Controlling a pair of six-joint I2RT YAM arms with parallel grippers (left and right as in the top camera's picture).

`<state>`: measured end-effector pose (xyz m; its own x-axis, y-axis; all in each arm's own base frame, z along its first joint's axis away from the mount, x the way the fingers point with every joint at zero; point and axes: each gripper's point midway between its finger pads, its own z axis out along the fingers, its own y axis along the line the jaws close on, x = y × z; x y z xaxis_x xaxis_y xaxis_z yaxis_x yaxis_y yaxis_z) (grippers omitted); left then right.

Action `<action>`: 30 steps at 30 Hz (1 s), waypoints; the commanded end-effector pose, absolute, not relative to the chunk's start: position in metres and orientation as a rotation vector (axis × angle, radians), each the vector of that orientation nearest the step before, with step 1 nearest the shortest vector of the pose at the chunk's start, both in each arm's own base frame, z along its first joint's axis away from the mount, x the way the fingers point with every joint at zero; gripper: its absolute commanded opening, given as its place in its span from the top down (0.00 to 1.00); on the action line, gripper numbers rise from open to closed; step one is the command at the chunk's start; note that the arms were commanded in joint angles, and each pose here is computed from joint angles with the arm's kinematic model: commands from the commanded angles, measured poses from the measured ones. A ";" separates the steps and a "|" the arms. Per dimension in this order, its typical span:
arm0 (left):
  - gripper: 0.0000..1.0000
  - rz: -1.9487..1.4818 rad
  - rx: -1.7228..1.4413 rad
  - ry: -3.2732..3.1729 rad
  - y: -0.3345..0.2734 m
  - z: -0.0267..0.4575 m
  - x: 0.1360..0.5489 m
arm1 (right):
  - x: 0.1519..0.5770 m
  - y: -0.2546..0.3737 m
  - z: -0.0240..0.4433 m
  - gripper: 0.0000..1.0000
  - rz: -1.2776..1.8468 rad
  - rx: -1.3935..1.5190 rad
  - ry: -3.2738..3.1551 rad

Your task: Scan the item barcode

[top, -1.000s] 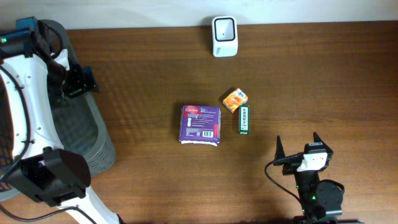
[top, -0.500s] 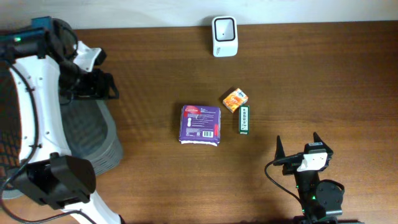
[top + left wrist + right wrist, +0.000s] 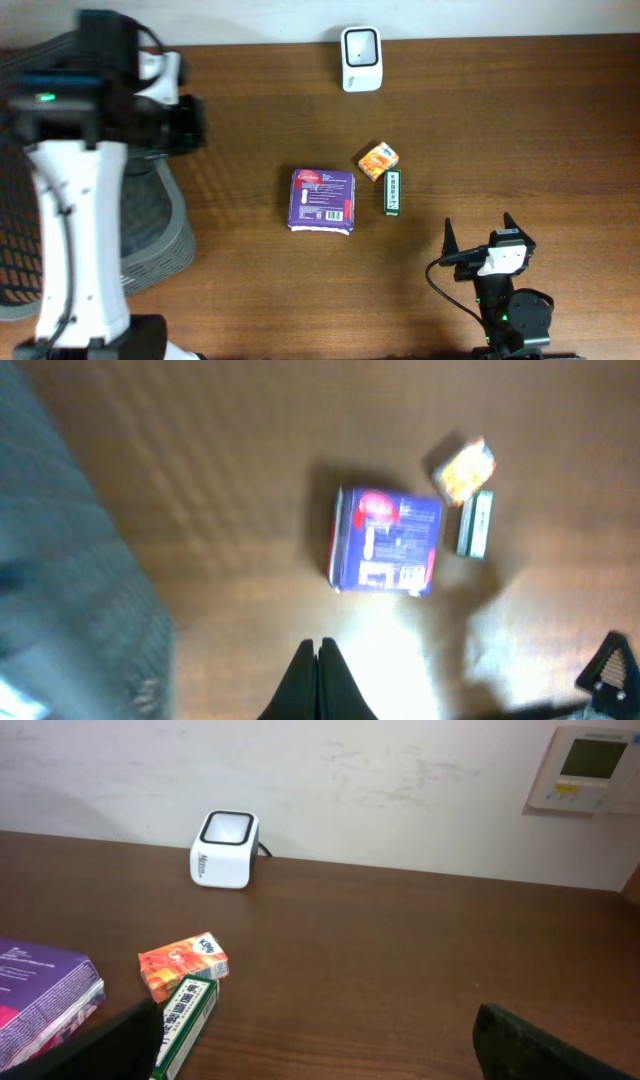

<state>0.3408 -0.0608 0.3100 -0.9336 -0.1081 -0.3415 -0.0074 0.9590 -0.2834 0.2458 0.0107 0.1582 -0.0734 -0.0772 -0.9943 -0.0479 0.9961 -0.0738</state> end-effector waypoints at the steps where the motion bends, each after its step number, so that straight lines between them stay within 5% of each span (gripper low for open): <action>1: 1.00 -0.330 -0.166 2.928 -0.076 0.236 0.337 | 0.246 0.011 0.155 0.02 -0.019 -0.086 1.649; 10: 1.00 0.396 -0.495 2.889 0.021 0.253 0.301 | 0.246 0.011 0.155 0.02 -0.019 -0.086 1.649; 23: 1.00 0.621 -0.947 2.632 0.122 0.291 0.268 | 0.246 0.011 0.155 0.02 -0.019 -0.086 1.649; 30: 1.00 0.340 -0.972 2.175 0.141 0.372 0.343 | 0.246 0.011 0.155 0.02 -0.019 -0.086 1.649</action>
